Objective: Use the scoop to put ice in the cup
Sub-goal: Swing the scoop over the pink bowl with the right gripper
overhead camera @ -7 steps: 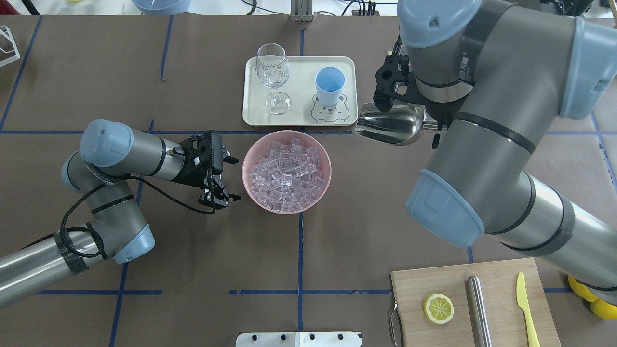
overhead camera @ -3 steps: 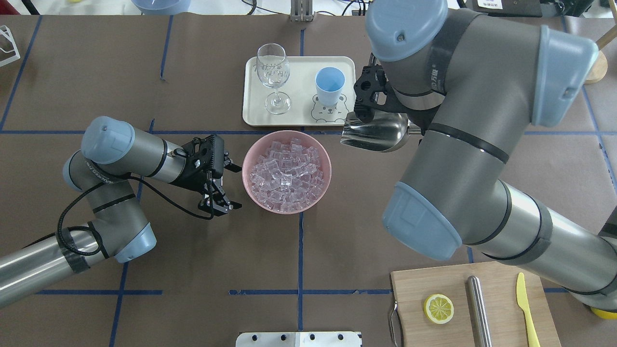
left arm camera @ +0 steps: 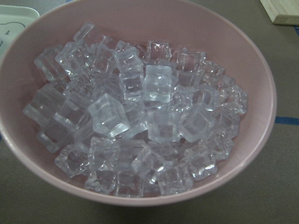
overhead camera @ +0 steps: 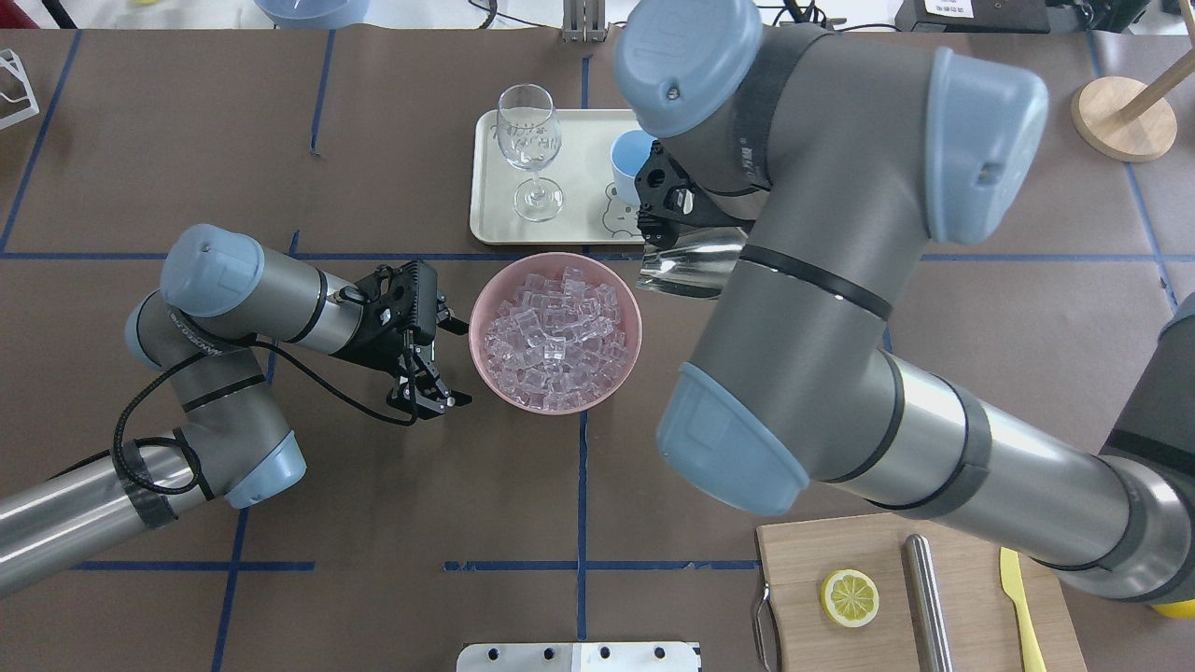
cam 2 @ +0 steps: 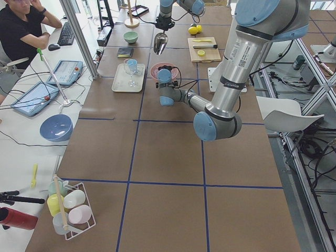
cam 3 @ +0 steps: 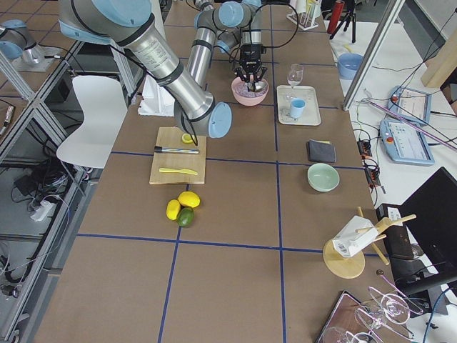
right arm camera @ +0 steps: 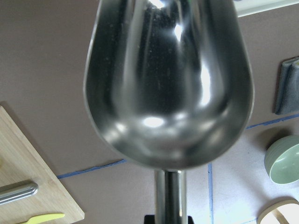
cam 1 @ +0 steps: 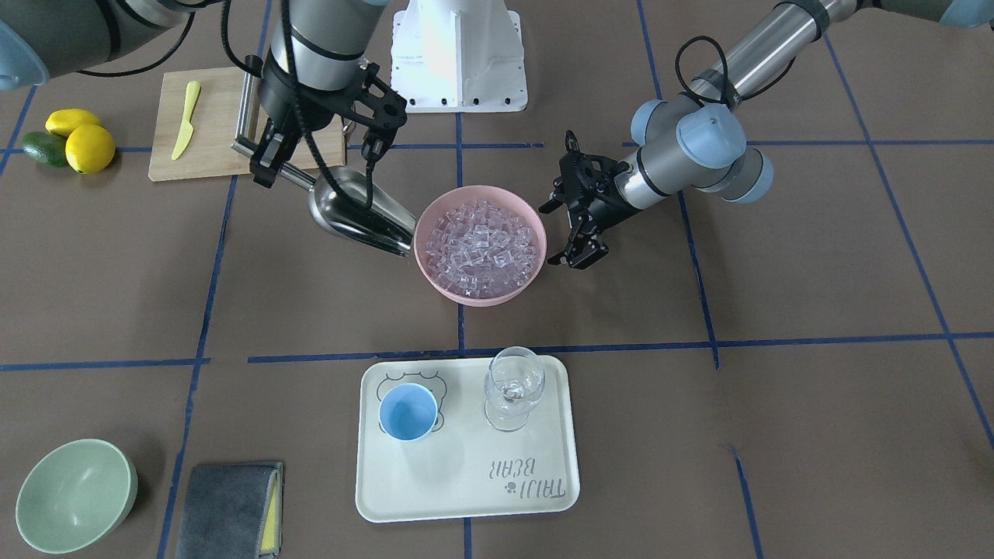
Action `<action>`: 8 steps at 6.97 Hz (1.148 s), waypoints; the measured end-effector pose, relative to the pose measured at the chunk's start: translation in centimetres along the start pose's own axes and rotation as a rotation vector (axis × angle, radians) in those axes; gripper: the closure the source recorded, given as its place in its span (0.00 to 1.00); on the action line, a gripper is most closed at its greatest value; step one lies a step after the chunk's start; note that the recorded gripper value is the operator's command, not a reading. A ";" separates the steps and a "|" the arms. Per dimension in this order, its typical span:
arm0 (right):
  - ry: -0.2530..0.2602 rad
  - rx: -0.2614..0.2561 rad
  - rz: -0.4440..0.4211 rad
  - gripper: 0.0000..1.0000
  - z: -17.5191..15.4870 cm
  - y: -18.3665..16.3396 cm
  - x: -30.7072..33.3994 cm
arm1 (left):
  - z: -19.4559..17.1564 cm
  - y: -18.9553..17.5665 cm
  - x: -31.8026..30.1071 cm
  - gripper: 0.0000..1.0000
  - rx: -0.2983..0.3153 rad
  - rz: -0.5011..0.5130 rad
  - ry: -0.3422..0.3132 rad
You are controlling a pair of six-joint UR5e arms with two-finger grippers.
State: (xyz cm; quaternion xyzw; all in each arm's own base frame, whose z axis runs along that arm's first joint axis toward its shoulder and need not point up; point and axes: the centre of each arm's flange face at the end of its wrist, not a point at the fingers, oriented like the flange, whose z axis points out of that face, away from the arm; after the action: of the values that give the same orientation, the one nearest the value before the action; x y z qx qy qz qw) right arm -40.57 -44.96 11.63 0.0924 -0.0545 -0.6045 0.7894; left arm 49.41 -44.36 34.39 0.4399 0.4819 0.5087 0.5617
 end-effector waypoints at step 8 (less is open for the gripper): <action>0.121 -0.219 -0.171 1.00 1.2 -9.1 -5.1 | 0.1 -0.7 0.0 0.00 0.008 0.006 0.000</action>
State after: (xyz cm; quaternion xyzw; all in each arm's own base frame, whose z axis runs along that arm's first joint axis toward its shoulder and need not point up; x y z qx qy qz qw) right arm -50.77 -42.49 10.99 0.0464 0.0674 -0.6651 0.7422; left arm 49.59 -44.48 33.68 0.4436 0.4829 0.5082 0.5584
